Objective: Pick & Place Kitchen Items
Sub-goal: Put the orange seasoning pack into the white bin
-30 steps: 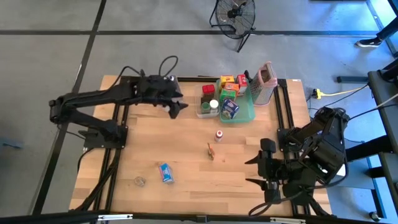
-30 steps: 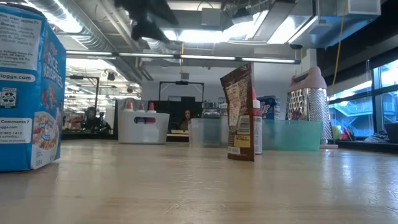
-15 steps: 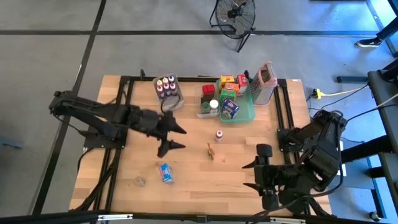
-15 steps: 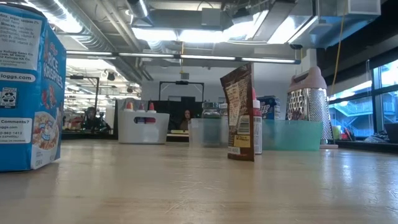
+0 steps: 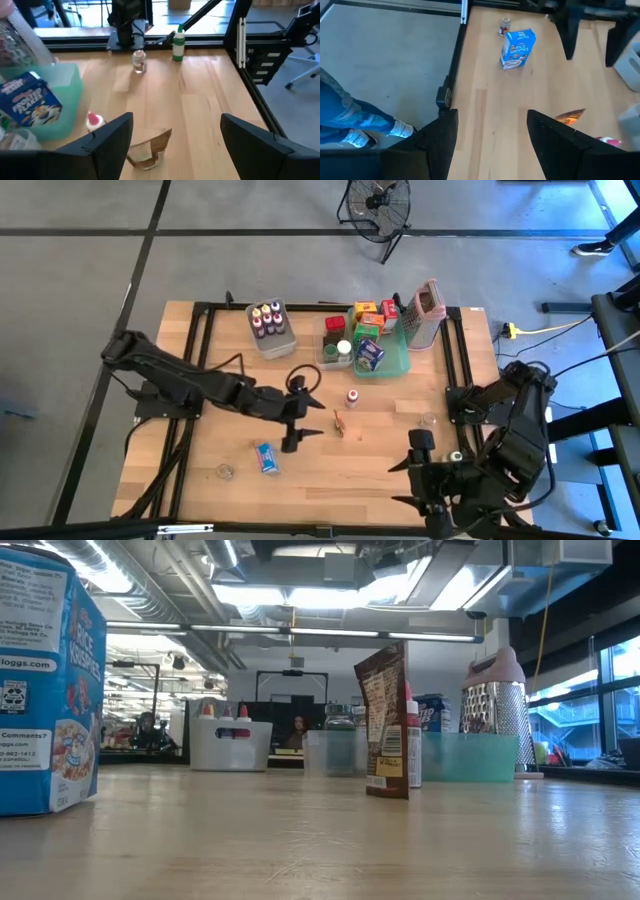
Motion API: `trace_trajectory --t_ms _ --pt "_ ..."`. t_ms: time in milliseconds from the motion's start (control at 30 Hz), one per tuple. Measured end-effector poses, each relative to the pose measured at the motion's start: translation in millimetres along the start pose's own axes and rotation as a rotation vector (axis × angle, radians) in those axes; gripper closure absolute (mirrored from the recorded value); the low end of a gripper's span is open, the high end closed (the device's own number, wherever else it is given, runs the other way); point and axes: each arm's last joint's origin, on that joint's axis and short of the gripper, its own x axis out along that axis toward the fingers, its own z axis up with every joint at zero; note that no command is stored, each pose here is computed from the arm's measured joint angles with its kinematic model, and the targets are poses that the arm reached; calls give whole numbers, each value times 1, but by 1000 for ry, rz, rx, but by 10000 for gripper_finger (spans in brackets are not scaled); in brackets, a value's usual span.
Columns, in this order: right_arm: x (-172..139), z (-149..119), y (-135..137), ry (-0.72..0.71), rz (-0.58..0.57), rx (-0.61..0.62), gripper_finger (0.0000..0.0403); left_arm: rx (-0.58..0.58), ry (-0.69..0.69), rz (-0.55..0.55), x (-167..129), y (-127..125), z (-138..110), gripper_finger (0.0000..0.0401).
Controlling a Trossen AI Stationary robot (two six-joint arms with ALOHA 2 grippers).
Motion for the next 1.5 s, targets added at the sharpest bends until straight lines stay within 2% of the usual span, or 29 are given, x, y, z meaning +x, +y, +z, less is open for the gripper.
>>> trace_trajectory --t_ms 267,633,867,1033,1267,1367,1500 --pt "-2 -2 3 2 7 18 165 24 66 -42 19 25 -7 107" --pt "1 -3 -7 18 -83 -6 165 265 93 -43 28 50 -10 107" --pt "7 1 -20 37 -141 -16 165 373 206 -56 62 53 -37 107" --pt "11 5 -30 51 -171 -31 164 488 266 0 76 55 -50 107" --pt "17 10 -41 60 -202 -35 164 643 249 -59 78 54 -51 107" --pt "19 11 -44 66 -205 -38 164 670 217 -95 78 52 -49 107" --pt "21 13 -47 71 -209 -38 164 663 199 -83 82 58 -47 107"
